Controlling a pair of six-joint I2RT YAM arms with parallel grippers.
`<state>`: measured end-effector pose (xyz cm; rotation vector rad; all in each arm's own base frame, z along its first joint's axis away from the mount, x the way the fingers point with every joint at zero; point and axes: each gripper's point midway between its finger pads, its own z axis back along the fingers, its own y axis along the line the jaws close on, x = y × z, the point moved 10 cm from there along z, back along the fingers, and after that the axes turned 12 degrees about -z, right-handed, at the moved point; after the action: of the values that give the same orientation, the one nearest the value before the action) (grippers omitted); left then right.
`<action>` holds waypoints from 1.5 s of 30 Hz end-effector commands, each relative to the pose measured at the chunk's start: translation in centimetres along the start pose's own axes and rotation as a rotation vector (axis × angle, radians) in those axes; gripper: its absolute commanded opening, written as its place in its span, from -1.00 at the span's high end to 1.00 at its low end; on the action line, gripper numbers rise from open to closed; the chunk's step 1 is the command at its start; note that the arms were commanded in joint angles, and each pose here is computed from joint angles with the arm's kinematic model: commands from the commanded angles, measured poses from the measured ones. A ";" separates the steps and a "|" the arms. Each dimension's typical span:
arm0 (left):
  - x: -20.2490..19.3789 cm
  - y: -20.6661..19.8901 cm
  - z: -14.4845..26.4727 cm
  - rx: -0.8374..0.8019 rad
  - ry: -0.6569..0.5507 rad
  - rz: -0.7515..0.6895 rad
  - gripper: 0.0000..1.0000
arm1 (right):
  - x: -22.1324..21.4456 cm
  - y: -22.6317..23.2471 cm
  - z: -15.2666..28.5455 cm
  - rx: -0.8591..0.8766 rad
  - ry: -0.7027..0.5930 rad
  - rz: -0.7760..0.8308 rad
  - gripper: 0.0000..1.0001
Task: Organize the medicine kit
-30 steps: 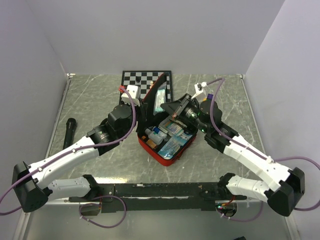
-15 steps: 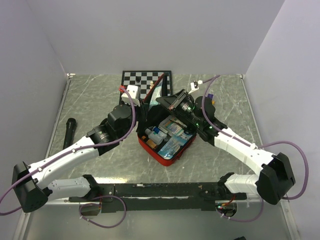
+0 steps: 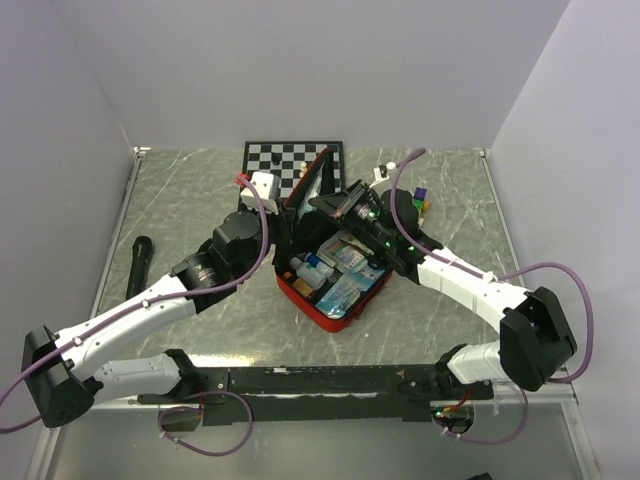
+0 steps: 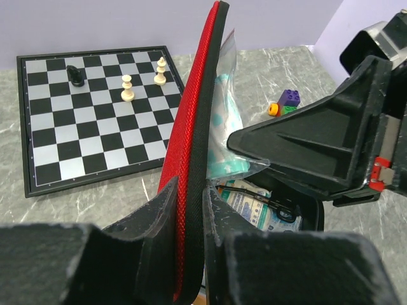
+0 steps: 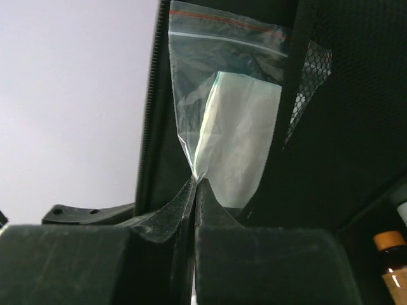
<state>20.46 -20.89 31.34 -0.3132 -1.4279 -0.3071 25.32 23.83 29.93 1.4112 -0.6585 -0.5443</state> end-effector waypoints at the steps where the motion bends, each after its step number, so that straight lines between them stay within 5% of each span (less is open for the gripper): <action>1: -0.2 -0.2 0.5 -0.028 0.000 0.037 0.66 | 0.4 1.2 -0.1 0.081 0.027 0.074 0.96; 7: -0.4 -0.2 0.4 -0.023 0.006 0.032 0.66 | 0.3 2.6 0.2 0.091 0.076 0.163 0.00; 11: -0.4 -0.2 0.2 -0.015 0.007 0.033 0.66 | 0.3 3.9 1.0 0.090 0.075 0.208 -0.25; 17: -0.3 -0.1 0.3 -0.012 0.007 0.036 0.67 | 0.7 4.9 3.0 -0.008 0.027 0.321 -0.21; 22: -0.1 -0.3 0.3 -0.025 0.000 0.047 0.70 | 1.2 4.6 2.6 -0.105 0.032 0.412 0.53; 26: 0.0 -0.4 0.4 -0.041 0.009 0.053 0.73 | 1.6 4.3 1.2 -0.131 0.060 0.475 0.77; 39: 0.4 -0.6 0.5 -0.061 0.001 0.053 0.92 | 2.4 1.3 -3.1 -0.340 0.199 0.529 0.74; 45: 0.5 -0.4 0.6 -0.053 0.015 0.037 0.98 | 2.6 3.6 0.1 -0.261 0.083 0.605 0.17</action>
<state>20.20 -20.98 31.27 -0.3471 -1.4198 -0.3121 28.59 24.31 30.01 0.8943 -0.6956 -0.1157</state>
